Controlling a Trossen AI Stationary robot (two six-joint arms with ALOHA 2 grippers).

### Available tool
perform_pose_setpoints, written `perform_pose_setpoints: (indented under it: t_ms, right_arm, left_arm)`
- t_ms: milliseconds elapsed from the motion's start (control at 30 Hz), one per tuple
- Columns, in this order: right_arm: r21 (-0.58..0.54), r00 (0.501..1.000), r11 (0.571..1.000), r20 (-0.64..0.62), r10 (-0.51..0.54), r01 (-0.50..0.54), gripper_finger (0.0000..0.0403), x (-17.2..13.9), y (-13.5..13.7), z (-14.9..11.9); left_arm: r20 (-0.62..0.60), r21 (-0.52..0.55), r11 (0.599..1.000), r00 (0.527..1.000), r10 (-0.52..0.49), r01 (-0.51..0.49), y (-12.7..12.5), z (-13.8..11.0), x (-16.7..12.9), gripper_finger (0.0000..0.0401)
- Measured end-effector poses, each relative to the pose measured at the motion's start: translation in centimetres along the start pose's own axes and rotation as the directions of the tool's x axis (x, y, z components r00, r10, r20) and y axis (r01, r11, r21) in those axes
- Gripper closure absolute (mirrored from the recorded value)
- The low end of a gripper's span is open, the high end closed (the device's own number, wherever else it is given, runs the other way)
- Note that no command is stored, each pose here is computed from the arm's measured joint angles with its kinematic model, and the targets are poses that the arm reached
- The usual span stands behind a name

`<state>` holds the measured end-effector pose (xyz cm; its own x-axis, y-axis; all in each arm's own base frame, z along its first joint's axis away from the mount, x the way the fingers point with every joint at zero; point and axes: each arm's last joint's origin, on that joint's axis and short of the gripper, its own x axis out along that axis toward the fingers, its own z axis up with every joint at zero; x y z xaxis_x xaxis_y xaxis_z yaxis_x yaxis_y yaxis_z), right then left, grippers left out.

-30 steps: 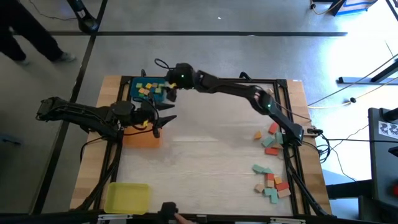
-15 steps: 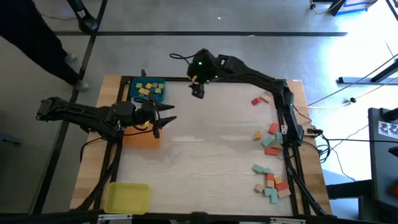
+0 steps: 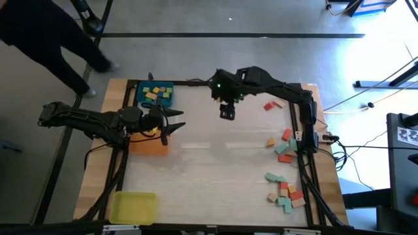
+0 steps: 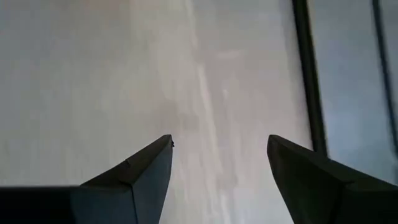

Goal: Sort blocks by size
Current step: Put the red cube block into the blue bin

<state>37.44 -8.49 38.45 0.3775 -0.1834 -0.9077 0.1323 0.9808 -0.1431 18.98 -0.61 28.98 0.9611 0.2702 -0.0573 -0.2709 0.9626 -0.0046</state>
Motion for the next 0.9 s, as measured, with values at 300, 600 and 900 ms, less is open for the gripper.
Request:
perform_pose_setpoints:
  t_ms: [300,600,900]
  right_arm:
    - [-0.021,0.996,0.998,-0.076,-0.056,0.055,0.0141,-1.6,3.8,-1.0]
    - [0.035,0.985,0.990,-0.114,-0.133,0.137,0.0141,-1.8,4.6,-4.4]
    - [0.234,0.983,0.957,-0.110,-0.149,0.172,0.0141,-2.4,4.5,-13.5]
  left_arm:
    - [-0.002,0.002,1.000,1.000,0.000,0.000,0.0,0.0,0.0,0.0196]
    - [-0.009,0.010,1.000,1.000,0.000,0.000,0.0,-0.1,0.0,0.0196]
    - [-0.023,0.016,1.000,1.000,0.001,0.000,0.0,-0.2,0.0,0.0196]
